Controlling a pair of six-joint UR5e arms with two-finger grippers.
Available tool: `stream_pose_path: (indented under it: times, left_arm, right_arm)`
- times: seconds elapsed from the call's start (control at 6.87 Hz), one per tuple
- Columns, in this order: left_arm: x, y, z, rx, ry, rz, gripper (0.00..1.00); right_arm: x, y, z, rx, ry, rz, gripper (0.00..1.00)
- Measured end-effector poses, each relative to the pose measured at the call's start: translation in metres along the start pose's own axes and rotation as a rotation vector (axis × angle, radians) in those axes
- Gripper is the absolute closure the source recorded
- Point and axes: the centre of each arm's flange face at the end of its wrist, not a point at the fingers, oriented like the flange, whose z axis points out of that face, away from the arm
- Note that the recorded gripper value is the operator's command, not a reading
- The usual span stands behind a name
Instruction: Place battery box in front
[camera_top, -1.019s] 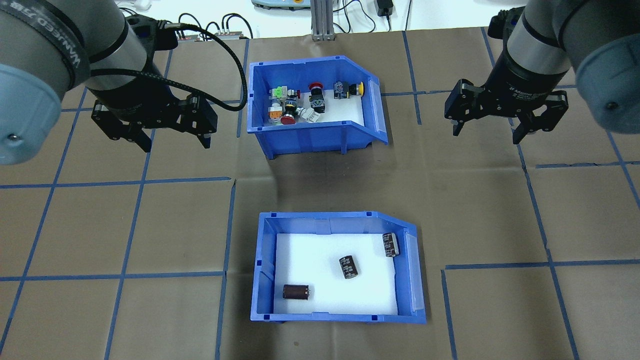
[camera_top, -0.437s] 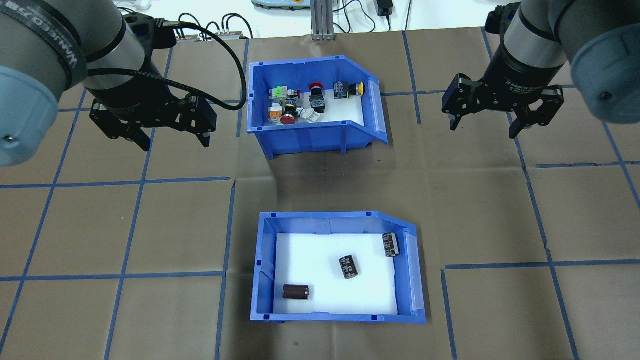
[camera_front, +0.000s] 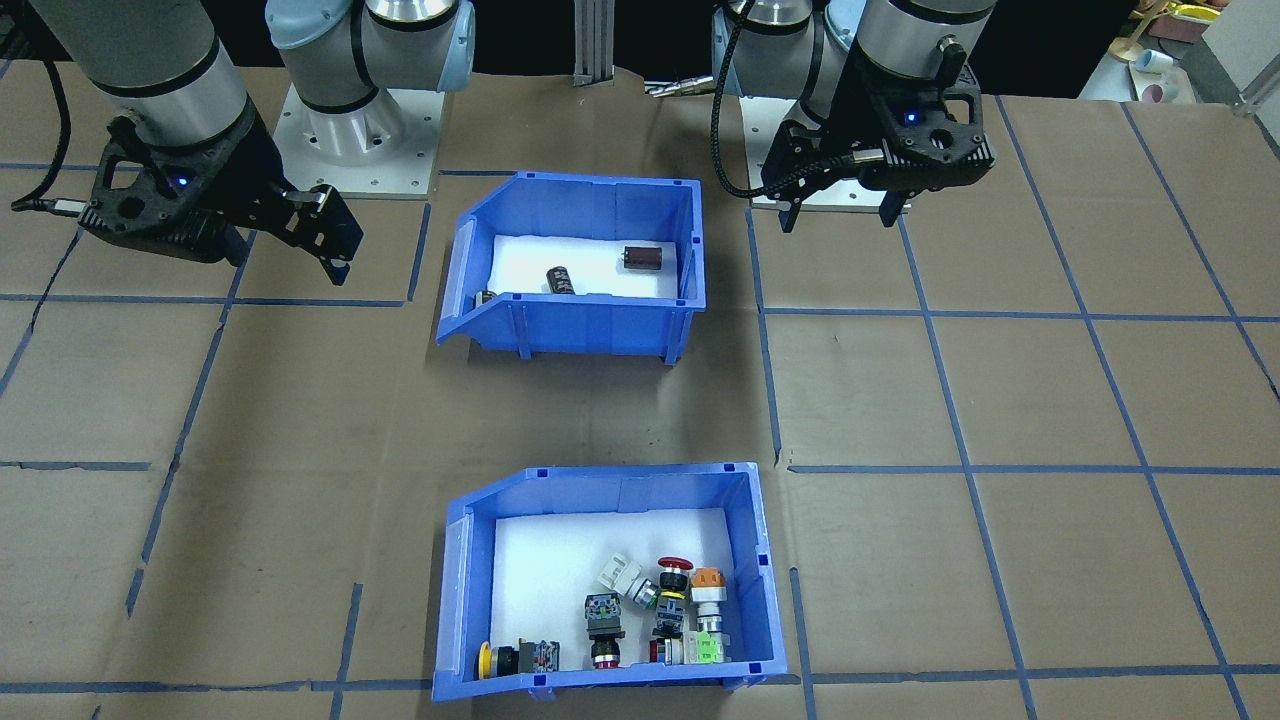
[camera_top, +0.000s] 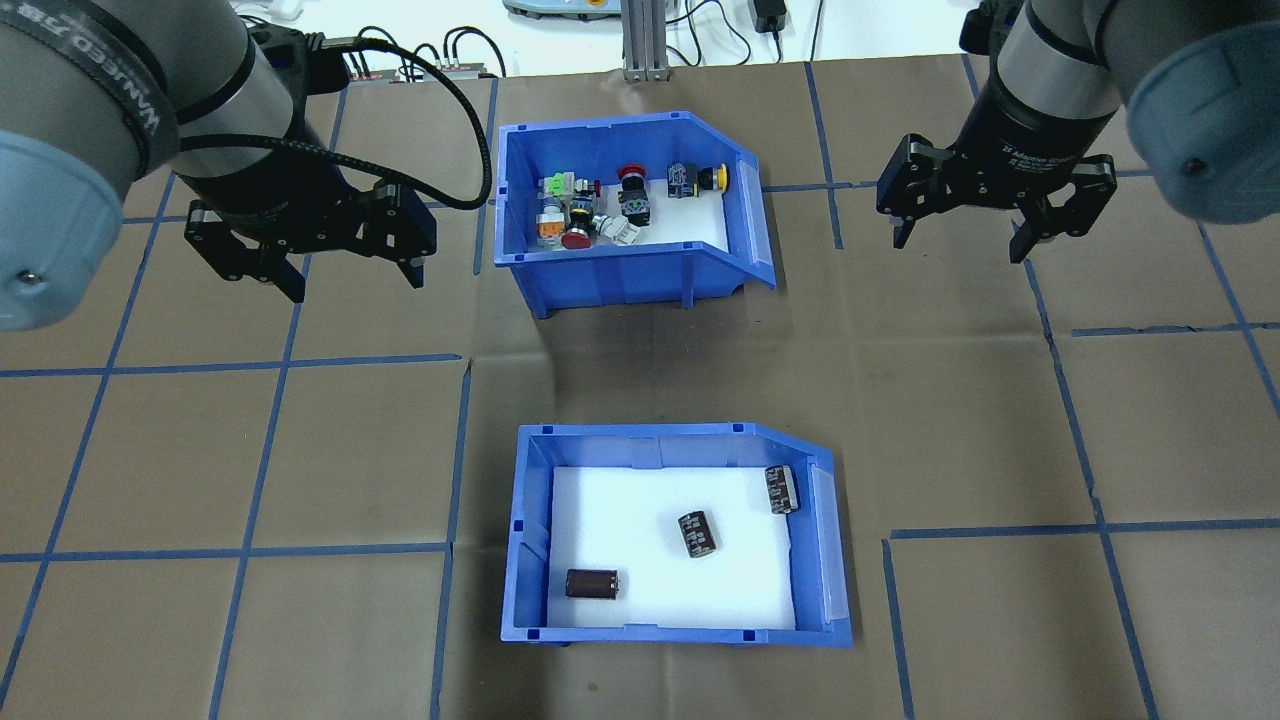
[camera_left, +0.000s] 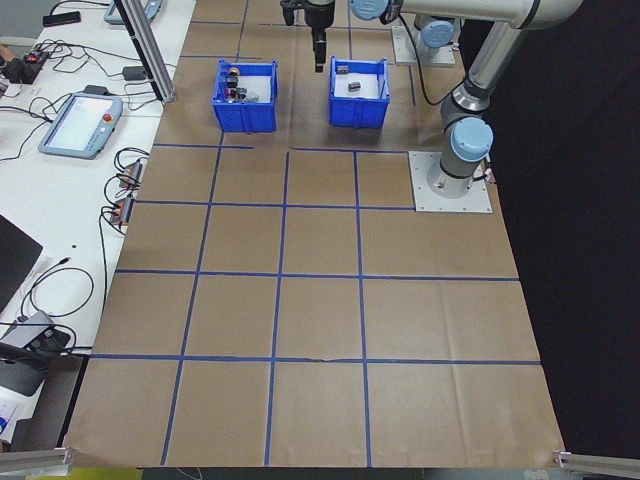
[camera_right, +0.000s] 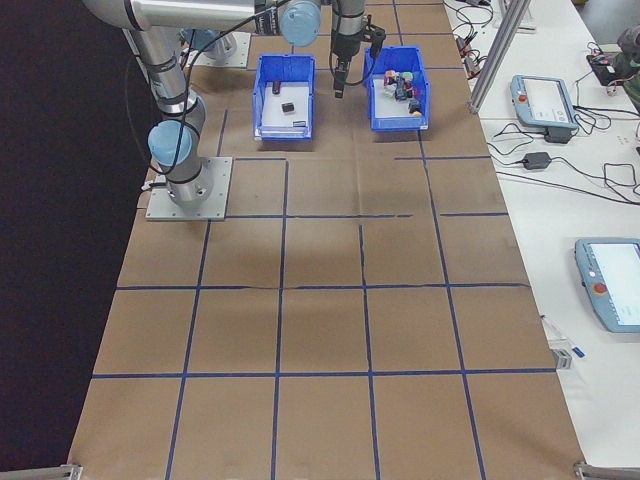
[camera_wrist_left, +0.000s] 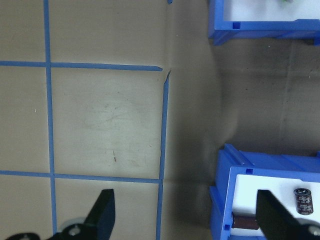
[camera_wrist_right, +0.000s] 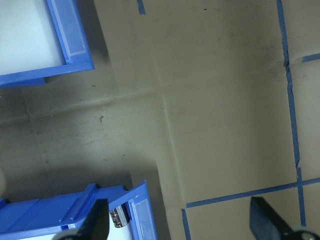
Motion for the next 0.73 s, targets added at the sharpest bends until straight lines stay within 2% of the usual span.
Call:
stream_pose_path:
  times: [0.29,0.58,0.73]
  left_arm:
    - [0.0,0.023,0.007,-0.021,0.008,-0.181,0.01]
    - [-0.001,0.059,0.024,-0.058,0.017,-0.53,0.01]
    - [0.004,0.08,0.039,-0.082,0.0,-0.731,0.01]
  right_arm:
    - [-0.005,-0.017,0.002,0.018,-0.004,-0.099,0.0]
    - [-0.03,-0.045,-0.003,0.03,-0.003,-0.26,0.0]
    - [-0.049,-0.058,-0.002,0.03,0.0,-0.322,0.0]
